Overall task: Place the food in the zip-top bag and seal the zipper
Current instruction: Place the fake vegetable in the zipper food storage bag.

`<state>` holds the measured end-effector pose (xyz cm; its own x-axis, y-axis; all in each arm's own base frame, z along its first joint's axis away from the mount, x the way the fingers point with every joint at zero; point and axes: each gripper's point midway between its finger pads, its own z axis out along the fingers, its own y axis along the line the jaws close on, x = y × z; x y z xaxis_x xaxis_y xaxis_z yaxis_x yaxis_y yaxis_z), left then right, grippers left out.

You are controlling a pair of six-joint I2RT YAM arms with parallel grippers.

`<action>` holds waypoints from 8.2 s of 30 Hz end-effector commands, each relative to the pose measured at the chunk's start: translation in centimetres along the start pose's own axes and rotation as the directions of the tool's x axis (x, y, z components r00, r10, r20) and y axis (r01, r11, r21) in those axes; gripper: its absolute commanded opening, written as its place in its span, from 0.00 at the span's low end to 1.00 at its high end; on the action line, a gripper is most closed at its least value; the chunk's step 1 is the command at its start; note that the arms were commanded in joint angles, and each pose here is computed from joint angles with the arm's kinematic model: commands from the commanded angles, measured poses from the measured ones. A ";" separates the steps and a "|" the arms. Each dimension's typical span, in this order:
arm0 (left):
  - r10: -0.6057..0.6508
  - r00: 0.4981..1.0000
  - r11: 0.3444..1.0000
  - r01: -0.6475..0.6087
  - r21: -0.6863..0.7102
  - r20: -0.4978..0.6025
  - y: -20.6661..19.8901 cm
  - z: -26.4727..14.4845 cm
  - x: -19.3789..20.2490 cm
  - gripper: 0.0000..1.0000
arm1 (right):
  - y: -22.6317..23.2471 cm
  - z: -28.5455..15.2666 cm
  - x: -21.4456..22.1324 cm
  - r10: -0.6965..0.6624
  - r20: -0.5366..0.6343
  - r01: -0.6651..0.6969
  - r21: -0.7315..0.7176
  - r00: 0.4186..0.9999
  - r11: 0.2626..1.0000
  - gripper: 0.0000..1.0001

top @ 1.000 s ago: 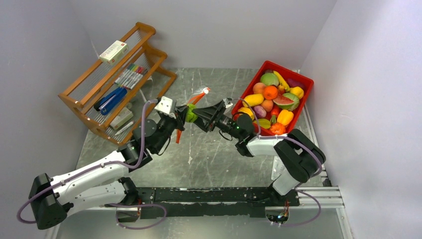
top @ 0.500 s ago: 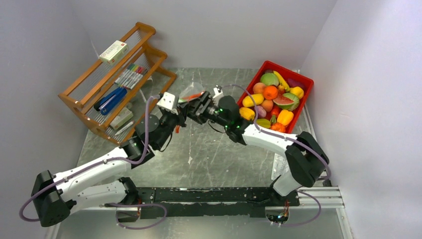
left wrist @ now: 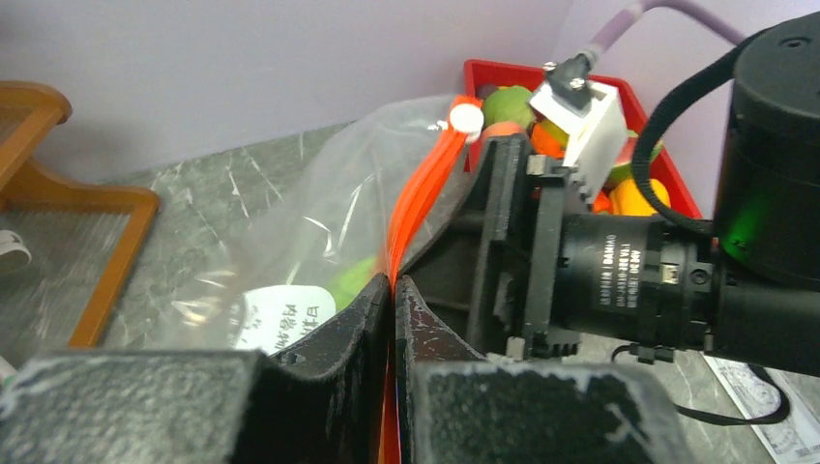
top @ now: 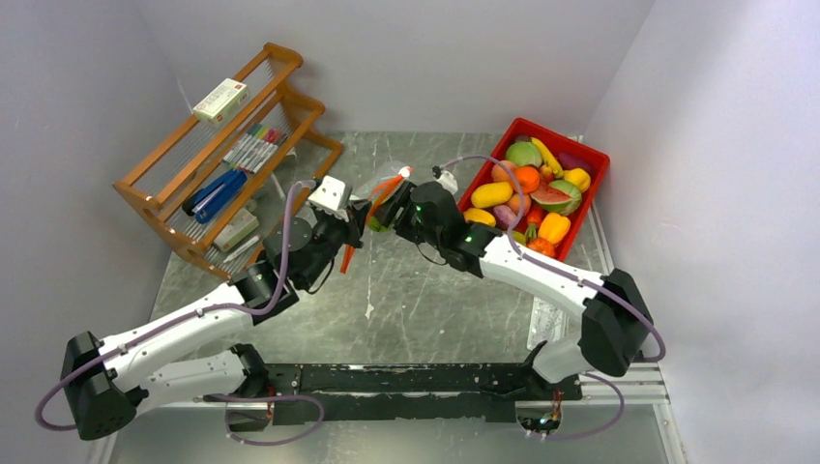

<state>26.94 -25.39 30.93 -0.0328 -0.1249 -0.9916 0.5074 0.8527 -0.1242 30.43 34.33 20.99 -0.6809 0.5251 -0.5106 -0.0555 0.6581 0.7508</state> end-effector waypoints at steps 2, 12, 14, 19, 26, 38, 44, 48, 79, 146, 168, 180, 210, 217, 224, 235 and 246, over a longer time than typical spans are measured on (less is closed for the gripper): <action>-0.024 0.999 0.999 0.026 -0.036 0.031 0.8 -0.6 -1.3 0.07 | -0.9 -2.4 -4.0 -0.108 0.143 0.098 0.073 0.984 0.992 0.32; -0.034 0.997 0.997 0.029 -0.077 -0.063 2.7 0.6 2.0 0.07 | 3.6 -6.7 -4.0 -0.113 0.068 0.124 -0.196 0.991 0.973 0.33; -0.040 0.997 0.996 0.035 -0.078 -0.063 3.1 0.7 2.1 0.07 | 2.7 -6.8 -3.8 -0.132 0.059 0.140 -0.160 0.989 0.977 0.33; -0.046 0.997 0.996 0.042 -0.076 -0.056 3.7 0.8 1.9 0.07 | 0.6 -6.6 -5.9 -0.193 0.109 0.198 -0.045 0.975 0.979 0.33; 0.099 0.995 0.989 -0.100 -0.108 -0.011 4.8 1.4 -0.2 0.07 | 5.6 -7.9 -6.2 -0.214 0.109 0.235 -0.243 0.971 0.941 0.33; 0.461 0.884 0.884 -0.450 -0.124 0.078 4.6 3.4 -5.0 0.07 | 10.4 -8.1 -5.9 -0.067 -0.040 0.037 -0.512 0.997 0.858 0.33; 0.390 0.912 0.921 -0.388 -0.042 0.128 3.1 2.8 -4.7 0.07 | 12.5 -6.7 -4.0 0.066 -0.256 -0.227 -0.673 0.964 0.704 0.32; 0.260 0.950 0.963 -0.269 0.026 0.175 1.8 1.8 -5.3 0.07 | 11.9 -4.5 -2.7 0.104 -0.342 -0.317 -0.659 0.934 0.682 0.31; -0.259 0.963 0.957 0.245 0.153 0.076 -0.7 0.3 -1.5 0.07 | 10.7 -4.8 -5.6 0.388 -0.005 -0.304 -0.631 0.922 0.713 0.32; -0.519 0.855 0.846 0.513 0.148 0.002 -0.5 0.2 -3.7 0.07 | 5.4 -3.9 -4.1 0.210 0.227 -0.155 -0.237 0.951 0.959 0.25; -0.529 0.848 0.831 0.521 0.194 -0.010 -0.3 -0.8 -6.2 0.07 | 4.4 -2.6 -4.0 0.109 0.175 -0.076 -0.183 0.979 0.980 0.24; -0.437 0.899 0.894 0.431 0.127 0.021 1.1 -0.1 -6.7 0.07 | 1.8 -2.4 -5.7 -0.012 0.249 0.006 0.025 0.968 1.000 0.23; -0.522 0.852 0.847 0.513 0.140 0.034 1.4 -0.1 -6.2 0.07 | 5.6 -2.5 -4.9 -0.006 0.197 0.017 -0.054 0.980 0.998 0.25; -0.476 0.879 0.877 0.473 0.082 0.022 2.5 0.2 -5.0 0.07 | 12.2 -6.2 -3.3 0.044 0.064 -0.013 -0.414 0.997 0.910 0.25; -0.474 0.881 0.878 0.472 0.082 -0.006 2.4 0.4 -4.1 0.07 | 13.1 -6.0 -1.7 0.162 -0.115 -0.199 -0.547 0.980 0.813 0.23; -0.580 0.815 0.804 0.574 0.155 -0.007 1.1 -0.5 -6.1 0.07 | 8.2 -0.9 -3.1 0.196 0.035 -0.178 -0.279 0.980 0.943 0.39; -0.724 0.688 0.685 0.709 0.165 0.047 3.1 -0.8 -6.7 0.07 | 11.9 -3.5 -4.7 -0.090 -0.004 0.087 -0.229 0.996 0.970 0.64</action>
<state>28.45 -21.78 36.55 -0.3116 -0.6651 -0.6787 0.4735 0.5105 -0.7177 30.61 38.19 32.33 -0.6826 0.5516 -0.4793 -0.2256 0.4648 0.8562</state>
